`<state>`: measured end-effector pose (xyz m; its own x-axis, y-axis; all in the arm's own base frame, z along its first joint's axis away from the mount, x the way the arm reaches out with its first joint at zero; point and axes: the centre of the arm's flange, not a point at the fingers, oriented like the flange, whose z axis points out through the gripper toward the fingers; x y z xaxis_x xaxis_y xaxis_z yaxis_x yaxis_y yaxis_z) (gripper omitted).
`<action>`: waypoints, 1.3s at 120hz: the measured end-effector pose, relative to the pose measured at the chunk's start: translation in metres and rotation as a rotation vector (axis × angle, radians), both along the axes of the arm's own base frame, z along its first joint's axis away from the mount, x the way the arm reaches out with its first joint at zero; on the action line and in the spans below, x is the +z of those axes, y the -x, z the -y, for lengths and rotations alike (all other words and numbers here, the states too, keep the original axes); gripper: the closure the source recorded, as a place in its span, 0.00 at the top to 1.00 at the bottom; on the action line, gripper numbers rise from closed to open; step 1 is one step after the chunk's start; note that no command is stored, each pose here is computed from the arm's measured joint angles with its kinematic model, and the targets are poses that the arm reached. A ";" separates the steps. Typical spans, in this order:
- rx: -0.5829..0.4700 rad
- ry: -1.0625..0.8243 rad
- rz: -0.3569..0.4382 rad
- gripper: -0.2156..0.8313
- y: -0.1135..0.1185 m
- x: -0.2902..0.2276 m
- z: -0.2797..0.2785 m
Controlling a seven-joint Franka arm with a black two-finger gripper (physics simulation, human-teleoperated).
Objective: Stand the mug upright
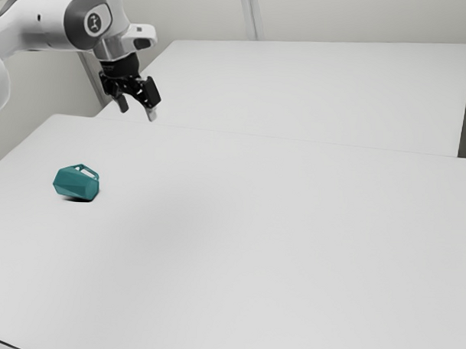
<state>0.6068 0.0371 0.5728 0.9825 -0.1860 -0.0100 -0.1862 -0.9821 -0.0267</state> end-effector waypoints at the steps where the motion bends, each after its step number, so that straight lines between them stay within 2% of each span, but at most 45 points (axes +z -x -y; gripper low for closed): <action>1: 0.000 0.000 0.002 0.79 0.000 0.001 -0.001; 27: 0.028 -0.004 0.021 0.79 0.011 0.002 -0.021; 54: 0.132 0.011 0.029 0.79 0.068 -0.028 -0.072; 74: 0.300 0.071 0.102 0.79 0.099 -0.052 -0.162; 99: 0.405 0.187 0.187 0.79 0.110 -0.093 -0.250; 112: 0.407 0.216 0.231 0.79 0.122 -0.100 -0.280; 136: 0.344 0.230 0.249 0.79 0.143 -0.118 -0.309; 156: 0.336 0.283 0.301 0.79 0.159 -0.143 -0.352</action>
<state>0.4474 0.3895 0.4298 0.9399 0.1854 0.2868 0.1152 -0.9627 0.2447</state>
